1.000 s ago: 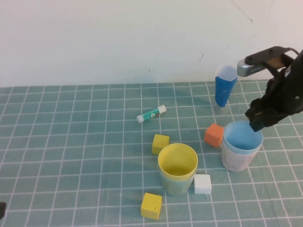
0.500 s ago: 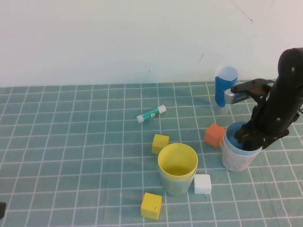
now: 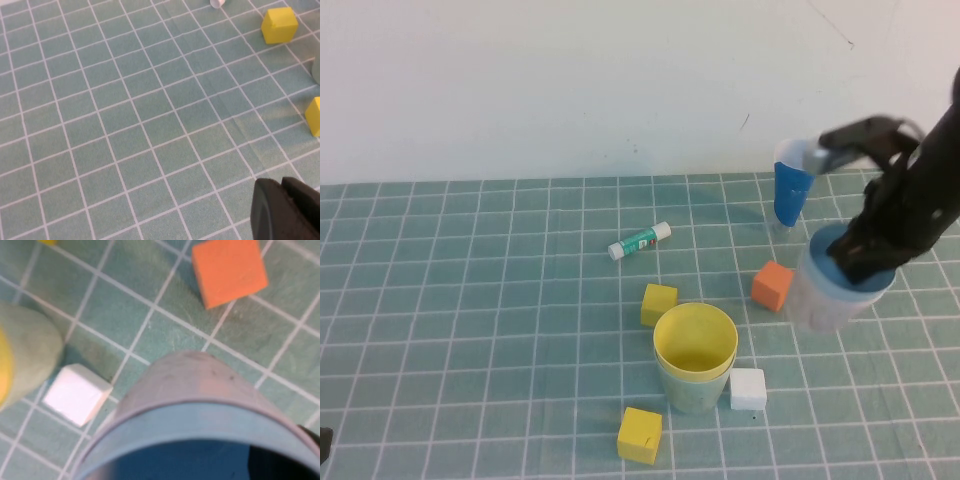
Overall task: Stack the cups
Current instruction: Pick up the pink cup, then place the pink cup on the yellow cup
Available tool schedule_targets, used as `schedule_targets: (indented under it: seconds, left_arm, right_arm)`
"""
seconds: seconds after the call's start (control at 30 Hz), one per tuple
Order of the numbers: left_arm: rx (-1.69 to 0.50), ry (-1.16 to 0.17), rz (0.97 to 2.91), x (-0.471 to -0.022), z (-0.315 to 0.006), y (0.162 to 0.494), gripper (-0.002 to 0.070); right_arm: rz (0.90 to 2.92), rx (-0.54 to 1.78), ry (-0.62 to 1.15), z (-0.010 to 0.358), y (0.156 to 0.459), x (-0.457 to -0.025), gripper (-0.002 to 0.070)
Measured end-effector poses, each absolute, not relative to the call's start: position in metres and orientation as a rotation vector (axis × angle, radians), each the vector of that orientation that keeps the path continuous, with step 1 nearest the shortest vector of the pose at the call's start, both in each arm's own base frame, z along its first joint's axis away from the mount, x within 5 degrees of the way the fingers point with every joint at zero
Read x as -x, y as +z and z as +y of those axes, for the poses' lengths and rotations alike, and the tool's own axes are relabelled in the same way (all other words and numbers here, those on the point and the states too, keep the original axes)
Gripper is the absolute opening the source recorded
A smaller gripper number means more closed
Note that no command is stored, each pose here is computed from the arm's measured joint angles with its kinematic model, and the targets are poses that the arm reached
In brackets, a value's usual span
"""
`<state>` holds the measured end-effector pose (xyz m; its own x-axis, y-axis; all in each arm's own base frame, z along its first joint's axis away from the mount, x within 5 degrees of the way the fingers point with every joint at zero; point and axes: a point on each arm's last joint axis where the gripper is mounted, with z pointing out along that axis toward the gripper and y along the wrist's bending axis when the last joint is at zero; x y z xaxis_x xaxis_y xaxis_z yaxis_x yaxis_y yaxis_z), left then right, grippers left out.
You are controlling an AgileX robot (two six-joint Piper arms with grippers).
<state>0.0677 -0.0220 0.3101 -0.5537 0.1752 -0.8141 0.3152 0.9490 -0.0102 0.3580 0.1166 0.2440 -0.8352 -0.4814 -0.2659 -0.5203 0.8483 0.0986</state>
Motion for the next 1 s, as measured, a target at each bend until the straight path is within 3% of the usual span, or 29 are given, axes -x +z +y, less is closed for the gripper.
schedule_targets:
  seconds: [0.2, 0.4, 0.53, 0.73, 1.0]
  left_arm:
    - [-0.343, -0.193, 2.170, -0.068, -0.022, 0.310, -0.0003]
    - [-0.347, -0.200, 2.149, -0.069, -0.023, 0.312, -0.0003]
    - [-0.351, -0.200, 2.144, -0.069, -0.023, 0.312, -0.0003]
    - [-0.375, -0.187, 2.139, -0.069, -0.023, 0.312, -0.0003]
    - [-0.411, -0.165, 2.131, -0.069, -0.023, 0.312, -0.0003]
  right_arm:
    - [2.657, 0.855, 0.236, 0.120, 0.325, -0.333, 0.0045]
    - [2.546, 1.070, 0.261, 0.165, 0.361, -0.309, 0.0044]
    - [2.535, 1.173, 0.264, 0.195, 0.351, -0.304, 0.0044]
    - [2.579, 1.234, 0.238, 0.226, 0.312, -0.315, 0.0043]
    - [2.600, 1.236, 0.234, 0.240, 0.284, -0.326, 0.0047]
